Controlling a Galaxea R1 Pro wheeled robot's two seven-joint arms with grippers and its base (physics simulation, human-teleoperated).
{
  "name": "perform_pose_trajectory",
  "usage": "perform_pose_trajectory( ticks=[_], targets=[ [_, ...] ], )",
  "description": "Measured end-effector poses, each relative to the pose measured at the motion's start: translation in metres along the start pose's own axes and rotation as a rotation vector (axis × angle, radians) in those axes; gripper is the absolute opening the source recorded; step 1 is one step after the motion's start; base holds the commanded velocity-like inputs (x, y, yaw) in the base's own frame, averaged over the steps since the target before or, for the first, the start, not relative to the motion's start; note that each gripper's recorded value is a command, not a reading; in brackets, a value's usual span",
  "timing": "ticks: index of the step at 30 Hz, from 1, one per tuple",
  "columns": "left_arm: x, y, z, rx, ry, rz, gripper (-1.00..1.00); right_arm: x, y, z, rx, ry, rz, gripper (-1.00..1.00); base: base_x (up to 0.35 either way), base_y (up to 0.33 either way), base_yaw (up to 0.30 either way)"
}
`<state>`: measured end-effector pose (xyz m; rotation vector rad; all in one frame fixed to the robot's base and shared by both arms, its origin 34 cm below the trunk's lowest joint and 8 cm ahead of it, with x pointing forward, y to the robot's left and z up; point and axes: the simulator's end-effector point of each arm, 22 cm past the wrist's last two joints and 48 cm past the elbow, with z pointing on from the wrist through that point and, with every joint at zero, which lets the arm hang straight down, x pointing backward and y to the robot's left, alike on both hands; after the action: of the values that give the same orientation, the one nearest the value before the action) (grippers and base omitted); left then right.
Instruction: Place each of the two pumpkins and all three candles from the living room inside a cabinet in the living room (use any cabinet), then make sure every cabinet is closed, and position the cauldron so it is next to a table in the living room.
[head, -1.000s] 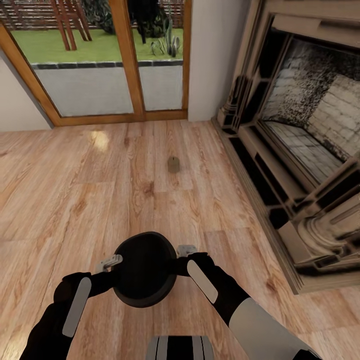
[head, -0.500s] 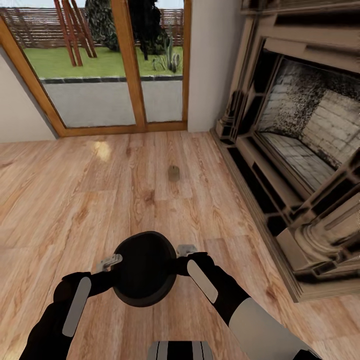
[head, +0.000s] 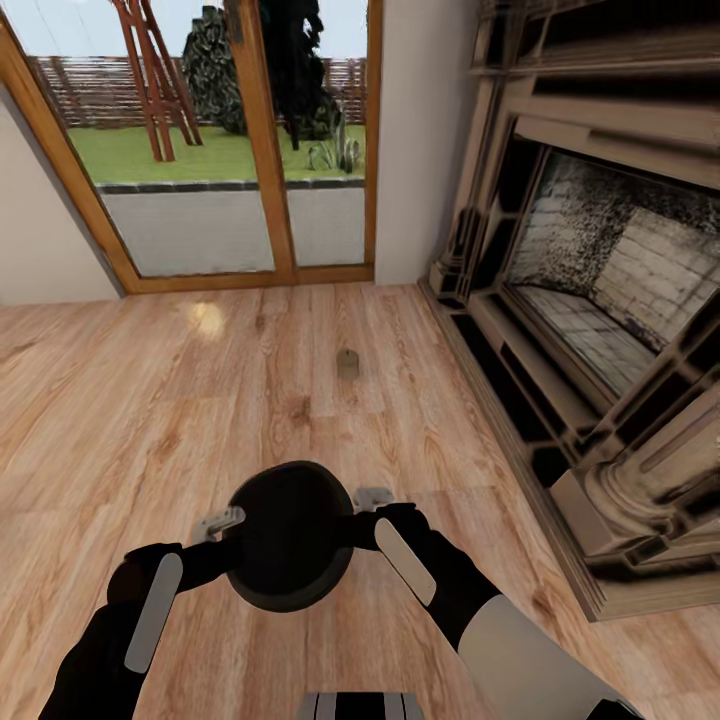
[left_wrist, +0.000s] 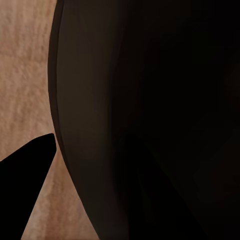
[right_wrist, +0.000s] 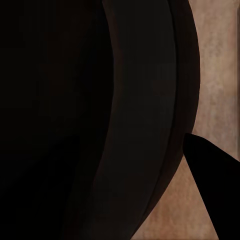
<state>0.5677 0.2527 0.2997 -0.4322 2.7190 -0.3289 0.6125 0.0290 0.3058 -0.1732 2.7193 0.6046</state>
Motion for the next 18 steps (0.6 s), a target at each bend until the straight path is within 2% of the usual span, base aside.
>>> perform_pose_trajectory(
  ticks=[18],
  targets=[
    [-0.022,-0.013,-0.028,0.023,-0.063,0.011,-1.0,-0.024,0.013,-0.029,0.002,-0.061,-0.03,-1.0,0.0,0.0,0.0]
  ],
)
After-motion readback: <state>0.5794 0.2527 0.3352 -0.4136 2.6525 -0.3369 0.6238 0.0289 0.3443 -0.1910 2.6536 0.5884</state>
